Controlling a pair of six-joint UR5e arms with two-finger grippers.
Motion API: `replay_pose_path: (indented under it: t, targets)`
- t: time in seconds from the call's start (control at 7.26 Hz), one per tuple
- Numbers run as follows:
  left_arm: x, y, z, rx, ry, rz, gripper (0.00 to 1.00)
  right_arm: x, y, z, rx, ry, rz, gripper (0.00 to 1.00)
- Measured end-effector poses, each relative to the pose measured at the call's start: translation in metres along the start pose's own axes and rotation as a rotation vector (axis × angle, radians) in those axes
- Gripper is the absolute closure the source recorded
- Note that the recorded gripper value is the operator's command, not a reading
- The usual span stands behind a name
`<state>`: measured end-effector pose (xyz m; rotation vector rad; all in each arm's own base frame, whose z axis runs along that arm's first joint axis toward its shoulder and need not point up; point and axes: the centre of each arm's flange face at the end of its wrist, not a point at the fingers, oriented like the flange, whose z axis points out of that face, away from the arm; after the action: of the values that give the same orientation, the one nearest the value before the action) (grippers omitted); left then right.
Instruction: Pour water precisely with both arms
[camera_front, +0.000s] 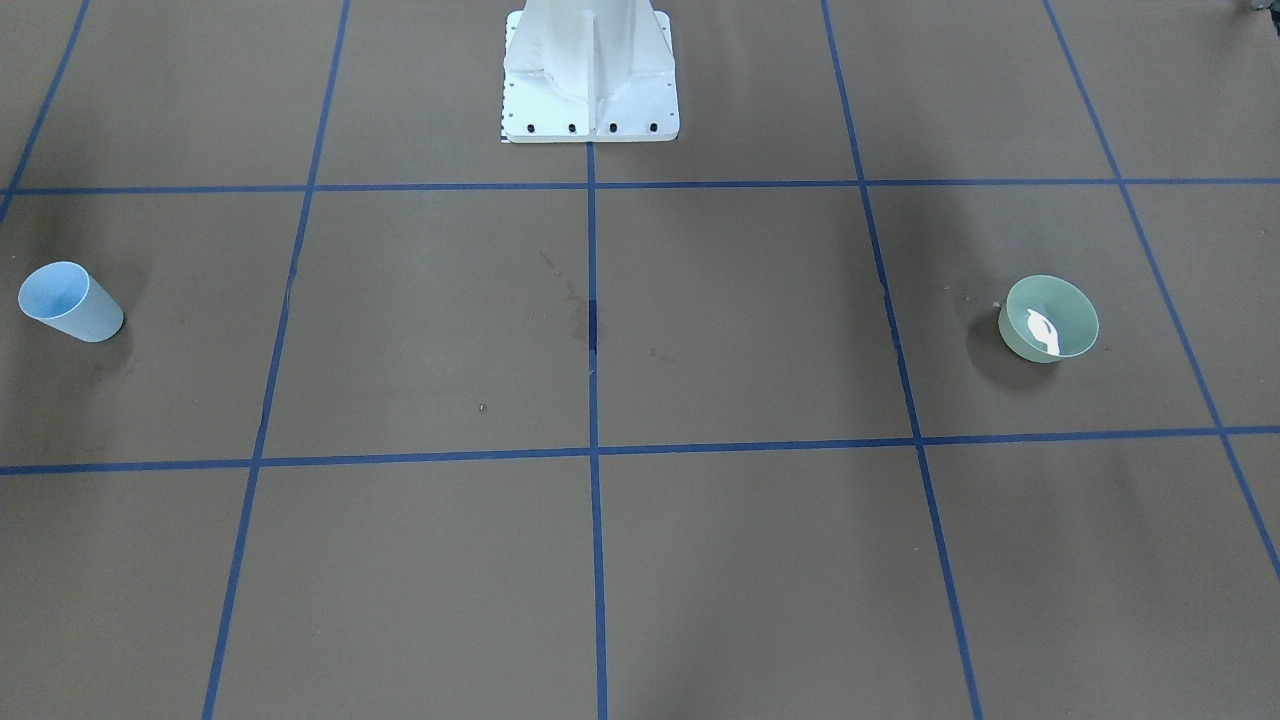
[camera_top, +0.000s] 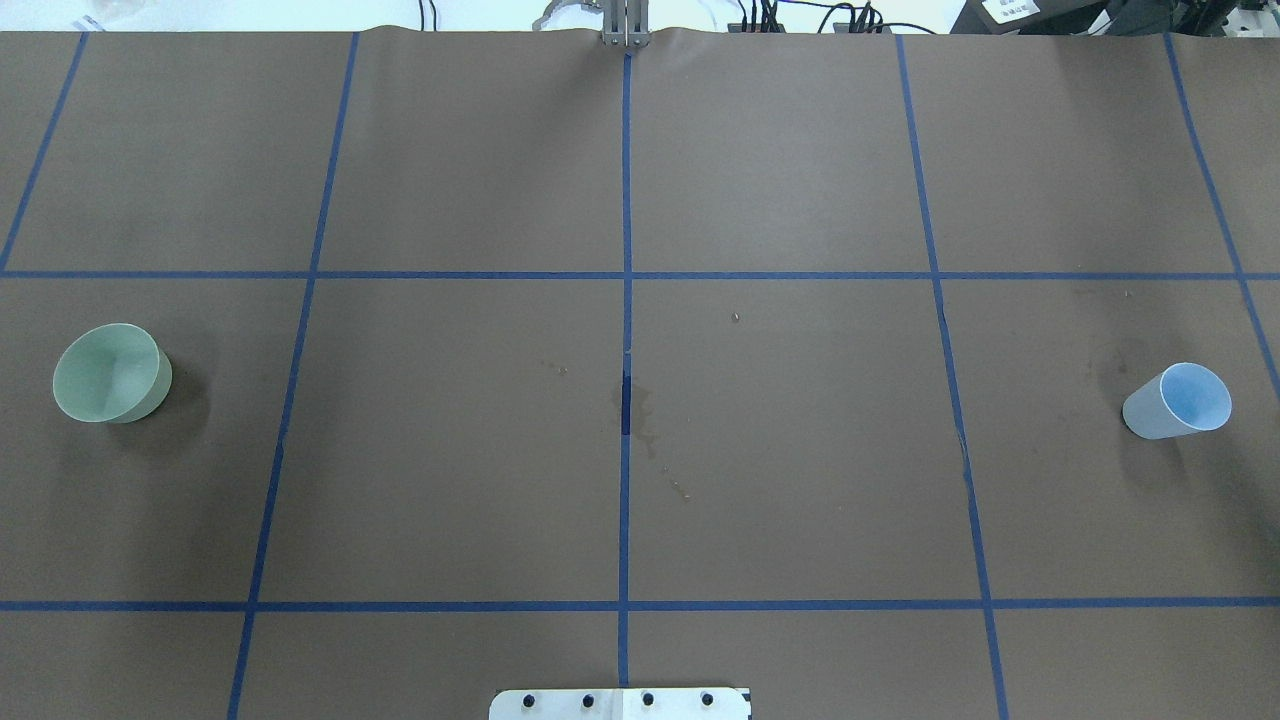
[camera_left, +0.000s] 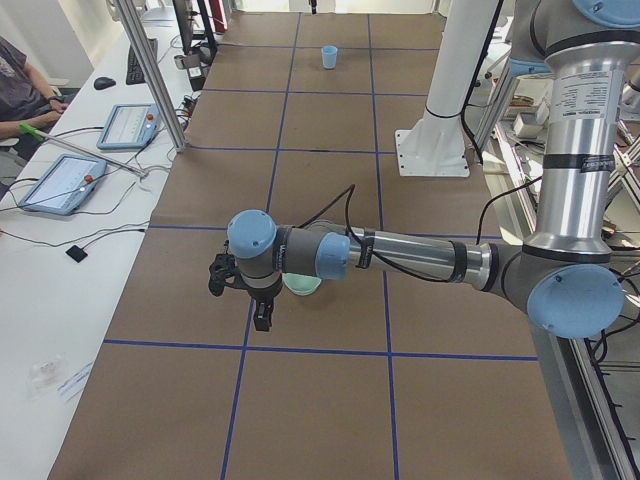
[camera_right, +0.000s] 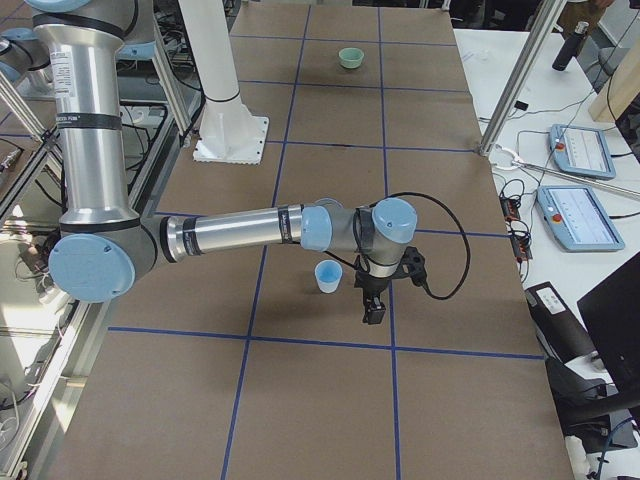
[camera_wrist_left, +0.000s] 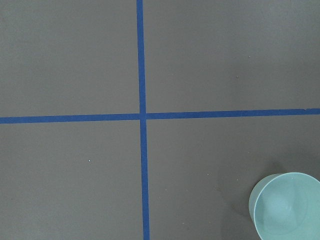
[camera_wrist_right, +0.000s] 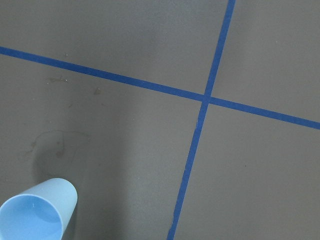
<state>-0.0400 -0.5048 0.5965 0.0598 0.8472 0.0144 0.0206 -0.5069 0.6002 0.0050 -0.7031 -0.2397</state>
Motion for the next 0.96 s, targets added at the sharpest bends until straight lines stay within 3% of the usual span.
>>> replay_pose_path:
  t: [0.96]
  targets:
    - [0.001, 0.0057, -0.0015, 0.005, -0.003, 0.008, 0.0, 0.0039, 0.0031, 0.0038, -0.011, 0.016, 0.007, 0.0]
